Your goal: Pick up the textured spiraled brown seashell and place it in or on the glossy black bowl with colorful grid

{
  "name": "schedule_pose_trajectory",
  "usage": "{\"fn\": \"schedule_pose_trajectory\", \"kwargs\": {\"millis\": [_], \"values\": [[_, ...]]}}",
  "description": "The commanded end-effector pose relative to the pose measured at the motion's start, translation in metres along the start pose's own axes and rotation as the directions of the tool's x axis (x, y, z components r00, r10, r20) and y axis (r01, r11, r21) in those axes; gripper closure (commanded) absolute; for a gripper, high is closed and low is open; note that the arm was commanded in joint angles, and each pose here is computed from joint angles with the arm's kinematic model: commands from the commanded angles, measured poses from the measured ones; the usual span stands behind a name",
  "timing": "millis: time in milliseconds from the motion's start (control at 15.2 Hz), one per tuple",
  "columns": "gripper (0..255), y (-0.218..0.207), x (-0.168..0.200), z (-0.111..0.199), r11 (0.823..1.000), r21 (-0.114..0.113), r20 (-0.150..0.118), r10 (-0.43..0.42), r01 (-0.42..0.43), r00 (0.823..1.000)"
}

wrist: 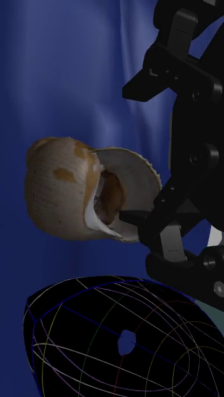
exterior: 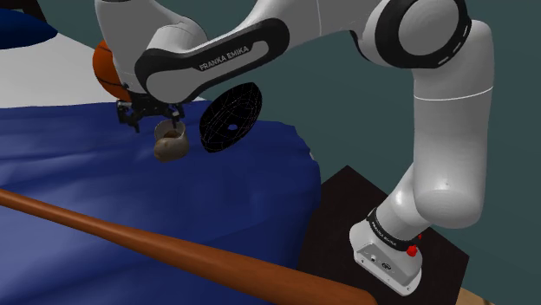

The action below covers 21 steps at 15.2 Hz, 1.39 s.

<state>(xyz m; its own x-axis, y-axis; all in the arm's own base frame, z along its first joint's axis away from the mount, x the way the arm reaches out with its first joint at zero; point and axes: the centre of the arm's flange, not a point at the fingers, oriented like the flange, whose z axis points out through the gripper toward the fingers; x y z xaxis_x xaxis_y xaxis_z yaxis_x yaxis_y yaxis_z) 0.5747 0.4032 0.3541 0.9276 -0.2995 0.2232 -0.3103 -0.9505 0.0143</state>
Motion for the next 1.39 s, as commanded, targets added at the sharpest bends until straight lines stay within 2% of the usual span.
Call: {"fn": "schedule_pose_trajectory", "kwargs": {"millis": [0,330,396,990,1056,1122,1188,1254,1320], "values": [[0,0.0,-0.001,0.002,1.0,0.0,0.0,0.0,0.0,1.0],[0,0.0,-0.001,0.002,1.0,0.0,0.0,0.0,0.0,1.0],[255,0.0,-0.001,0.002,1.0,0.0,0.0,0.0,0.0,1.0],[255,0.0,-0.001,0.0,1.0,0.005,-0.004,0.0,0.0,1.0],[0,0.0,-0.001,0.0,1.0,0.005,-0.004,0.0,0.0,1.0],[0,0.0,0.027,-0.007,0.984,-0.018,0.101,0.181,-0.18,0.978],[0,0.005,0.055,-0.01,0.935,-0.06,0.198,0.355,-0.35,0.914],[0,0.013,0.075,-0.011,0.877,-0.103,0.266,0.48,-0.47,0.836],[0,0.013,0.074,-0.006,0.877,-0.103,0.266,0.48,-0.47,0.836]]}}
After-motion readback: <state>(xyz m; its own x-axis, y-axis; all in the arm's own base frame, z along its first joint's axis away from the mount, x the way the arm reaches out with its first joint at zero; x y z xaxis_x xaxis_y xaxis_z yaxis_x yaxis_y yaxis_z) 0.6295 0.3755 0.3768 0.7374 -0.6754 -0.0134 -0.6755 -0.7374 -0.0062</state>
